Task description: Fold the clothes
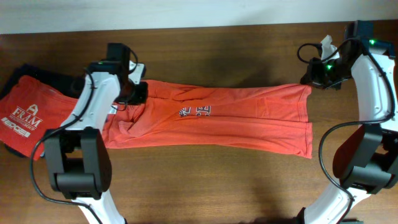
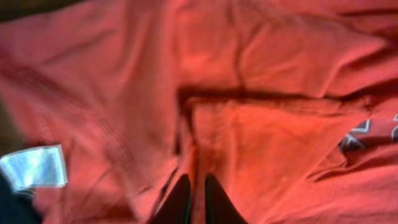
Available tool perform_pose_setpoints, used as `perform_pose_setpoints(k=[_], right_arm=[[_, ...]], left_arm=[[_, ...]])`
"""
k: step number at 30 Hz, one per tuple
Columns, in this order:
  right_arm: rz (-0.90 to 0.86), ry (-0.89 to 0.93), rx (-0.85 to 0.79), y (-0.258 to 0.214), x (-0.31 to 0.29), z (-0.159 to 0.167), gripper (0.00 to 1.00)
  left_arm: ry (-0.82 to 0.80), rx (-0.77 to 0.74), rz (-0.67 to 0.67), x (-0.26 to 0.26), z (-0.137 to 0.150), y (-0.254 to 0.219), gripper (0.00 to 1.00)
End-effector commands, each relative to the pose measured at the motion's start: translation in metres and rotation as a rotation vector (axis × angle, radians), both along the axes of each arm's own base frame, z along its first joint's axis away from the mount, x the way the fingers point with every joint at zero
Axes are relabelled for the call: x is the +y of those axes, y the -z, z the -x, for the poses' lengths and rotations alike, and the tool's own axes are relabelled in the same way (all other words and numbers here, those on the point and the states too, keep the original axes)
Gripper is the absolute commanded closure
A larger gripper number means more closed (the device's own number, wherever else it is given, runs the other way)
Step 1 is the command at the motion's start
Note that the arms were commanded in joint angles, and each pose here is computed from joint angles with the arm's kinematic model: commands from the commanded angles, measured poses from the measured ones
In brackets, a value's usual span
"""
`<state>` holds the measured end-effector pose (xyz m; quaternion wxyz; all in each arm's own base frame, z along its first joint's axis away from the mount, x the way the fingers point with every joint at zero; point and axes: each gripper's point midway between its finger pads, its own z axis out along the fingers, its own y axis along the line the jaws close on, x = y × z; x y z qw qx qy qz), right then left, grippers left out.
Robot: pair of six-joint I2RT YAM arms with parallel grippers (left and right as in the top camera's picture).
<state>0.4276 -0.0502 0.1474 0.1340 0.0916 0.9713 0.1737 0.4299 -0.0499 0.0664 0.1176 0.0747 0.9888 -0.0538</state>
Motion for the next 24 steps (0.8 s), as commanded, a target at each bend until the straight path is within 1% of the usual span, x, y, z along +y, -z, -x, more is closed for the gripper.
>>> perform_pose_setpoints(k=[1,3,6,13,15,16,17,19,21,24], right_arm=[[0.013,-0.008,-0.008,-0.002,-0.001,0.000,0.94],[0.013,-0.008,-0.007,-0.002,-0.001,0.000,0.94],[0.013,-0.008,-0.007,-0.002,-0.001,0.000,0.94],[0.013,-0.008,-0.007,-0.002,-0.001,0.000,0.94],[0.013,-0.008,-0.006,-0.002,-0.001,0.001,0.94],[0.013,-0.008,-0.006,-0.002,-0.001,0.001,0.94],[0.013,-0.008,-0.007,-0.002,-0.001,0.000,0.94],[0.013,-0.008,-0.006,-0.002,-0.001,0.001,0.94],[0.013,-0.008,-0.006,-0.002,-0.001,0.001,0.94],[0.013,-0.008,-0.006,-0.002,-0.001,0.001,0.94]], left_arm=[[0.043,0.055,0.012,-0.012,0.010,0.025,0.84],[0.048,0.078,0.010,-0.014,0.012,0.035,0.78],[0.050,0.085,0.009,-0.014,0.011,0.042,0.75],[0.050,0.025,0.014,-0.016,-0.006,0.046,0.67],[0.053,0.031,0.015,-0.018,-0.007,0.054,0.67],[0.055,0.036,0.022,-0.019,-0.007,0.055,0.74],[0.057,0.045,0.031,-0.021,-0.005,0.057,0.86],[0.062,0.055,0.047,-0.024,-0.003,0.057,0.99],[0.074,0.058,0.086,-0.033,-0.002,0.051,0.99],[0.074,0.055,0.089,-0.033,-0.002,0.039,1.00]])
